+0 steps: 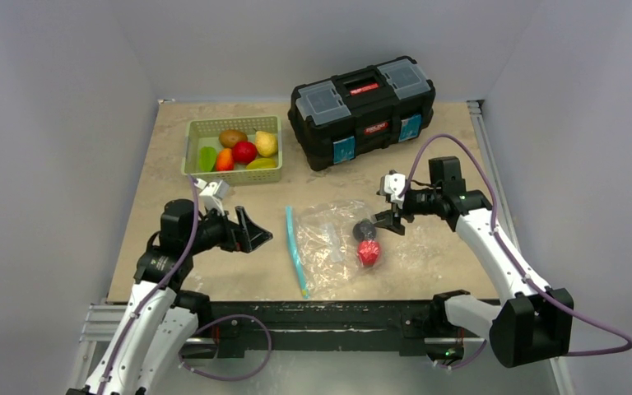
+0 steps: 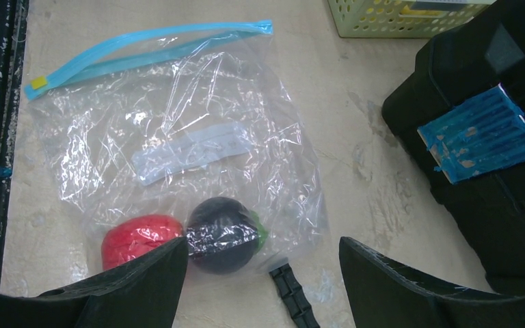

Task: Open the zip-top bag and remove the fake food
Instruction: Adjust the fake fruit in the zipper food storage bag.

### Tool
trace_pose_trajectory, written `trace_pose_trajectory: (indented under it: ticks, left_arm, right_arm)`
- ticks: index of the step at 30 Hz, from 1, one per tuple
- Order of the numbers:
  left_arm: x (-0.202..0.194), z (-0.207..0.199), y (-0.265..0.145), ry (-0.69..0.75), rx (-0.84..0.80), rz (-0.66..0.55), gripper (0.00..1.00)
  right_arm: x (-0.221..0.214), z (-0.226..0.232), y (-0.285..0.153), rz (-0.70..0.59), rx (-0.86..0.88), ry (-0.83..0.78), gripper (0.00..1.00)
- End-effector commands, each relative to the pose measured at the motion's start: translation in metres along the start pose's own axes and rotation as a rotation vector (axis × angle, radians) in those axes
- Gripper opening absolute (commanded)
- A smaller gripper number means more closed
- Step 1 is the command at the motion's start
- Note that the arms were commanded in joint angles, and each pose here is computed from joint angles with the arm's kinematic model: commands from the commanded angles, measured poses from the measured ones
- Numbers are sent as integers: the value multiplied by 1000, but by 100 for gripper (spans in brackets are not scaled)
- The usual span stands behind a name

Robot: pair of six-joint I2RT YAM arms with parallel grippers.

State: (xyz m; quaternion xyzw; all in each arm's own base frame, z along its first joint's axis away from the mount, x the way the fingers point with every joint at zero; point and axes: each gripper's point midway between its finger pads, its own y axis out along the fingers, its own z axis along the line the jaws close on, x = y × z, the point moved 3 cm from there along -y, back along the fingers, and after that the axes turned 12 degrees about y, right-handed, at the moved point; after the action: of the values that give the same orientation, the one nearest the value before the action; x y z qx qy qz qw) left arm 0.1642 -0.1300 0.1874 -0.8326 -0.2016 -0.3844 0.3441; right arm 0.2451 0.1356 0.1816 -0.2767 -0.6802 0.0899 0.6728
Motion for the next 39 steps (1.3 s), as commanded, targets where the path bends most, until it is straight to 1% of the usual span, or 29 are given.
trace_pose_trajectory:
  ticks: [1,33,39]
  left_arm:
    - [6,1,1,5,26,-19,100]
    - [-10,-4,5,27,18,31,100]
    - [-18,-4,9,27,30,54,100]
  right_arm:
    - [0,-5,1,-13,-9,-18,80]
    - [-8,-9,4,8,-33,-5,82]
    - [-12,-8,5,18,-27,-3,82]
